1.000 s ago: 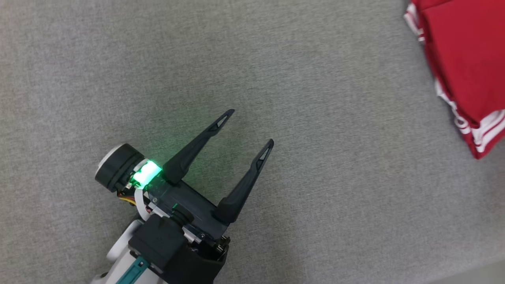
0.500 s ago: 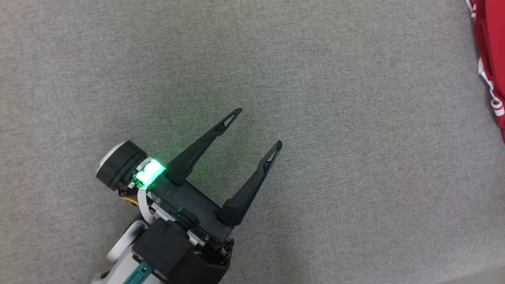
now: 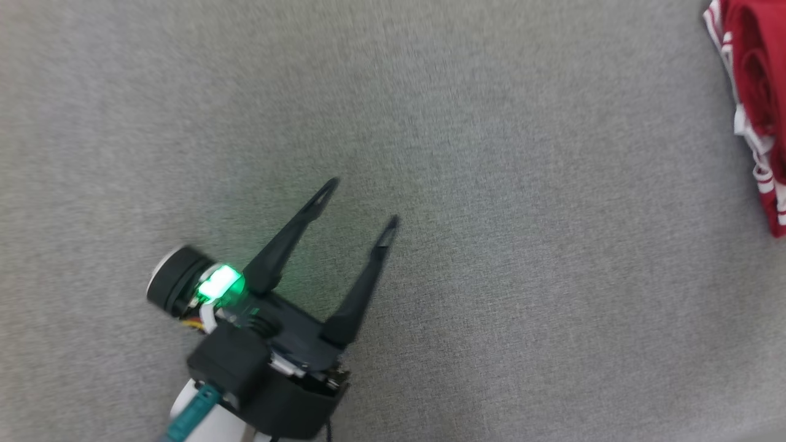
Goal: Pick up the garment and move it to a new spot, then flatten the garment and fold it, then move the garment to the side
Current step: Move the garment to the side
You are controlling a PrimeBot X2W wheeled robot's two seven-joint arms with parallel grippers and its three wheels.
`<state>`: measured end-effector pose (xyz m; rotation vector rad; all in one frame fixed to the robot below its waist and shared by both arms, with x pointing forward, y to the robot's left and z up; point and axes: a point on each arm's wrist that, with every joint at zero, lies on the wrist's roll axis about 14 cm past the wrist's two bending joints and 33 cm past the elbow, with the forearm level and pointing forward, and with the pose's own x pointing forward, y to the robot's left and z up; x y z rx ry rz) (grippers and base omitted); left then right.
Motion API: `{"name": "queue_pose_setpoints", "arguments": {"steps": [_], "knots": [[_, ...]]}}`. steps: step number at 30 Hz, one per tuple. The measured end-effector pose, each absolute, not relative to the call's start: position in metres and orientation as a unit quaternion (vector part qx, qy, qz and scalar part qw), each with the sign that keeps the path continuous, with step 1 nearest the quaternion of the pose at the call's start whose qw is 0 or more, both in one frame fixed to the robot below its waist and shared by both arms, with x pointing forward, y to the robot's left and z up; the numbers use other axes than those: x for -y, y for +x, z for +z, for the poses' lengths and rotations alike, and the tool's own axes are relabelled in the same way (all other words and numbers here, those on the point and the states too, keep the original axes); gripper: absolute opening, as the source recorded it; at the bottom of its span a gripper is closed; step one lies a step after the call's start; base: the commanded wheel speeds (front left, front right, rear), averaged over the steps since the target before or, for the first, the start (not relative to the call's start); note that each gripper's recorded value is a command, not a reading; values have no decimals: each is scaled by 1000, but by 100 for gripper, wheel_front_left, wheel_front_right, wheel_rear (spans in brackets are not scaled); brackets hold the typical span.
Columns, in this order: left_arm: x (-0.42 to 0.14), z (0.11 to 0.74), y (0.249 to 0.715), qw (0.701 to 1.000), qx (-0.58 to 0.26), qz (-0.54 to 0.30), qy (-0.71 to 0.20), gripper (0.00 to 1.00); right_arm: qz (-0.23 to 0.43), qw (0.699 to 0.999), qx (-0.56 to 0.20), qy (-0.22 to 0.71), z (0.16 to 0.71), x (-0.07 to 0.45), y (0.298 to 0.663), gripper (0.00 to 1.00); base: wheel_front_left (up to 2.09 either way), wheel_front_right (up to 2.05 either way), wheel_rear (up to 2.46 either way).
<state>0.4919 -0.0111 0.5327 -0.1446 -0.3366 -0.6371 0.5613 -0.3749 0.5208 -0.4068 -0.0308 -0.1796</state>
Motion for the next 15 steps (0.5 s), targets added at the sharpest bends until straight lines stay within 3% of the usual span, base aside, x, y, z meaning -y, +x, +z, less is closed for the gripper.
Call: {"name": "queue_pose_setpoints", "arguments": {"steps": [8, 15], "knots": [[-26, 512, 485, 963, 96, -231, -97, 100, 34, 989, -14, -145, 492, 290, 532, 100, 0, 0, 0], [-73, 512, 469, 983, 71, -139, -101, 100, 99, 992, 16, -77, 508, 226, 506, 100, 0, 0, 0]]}}
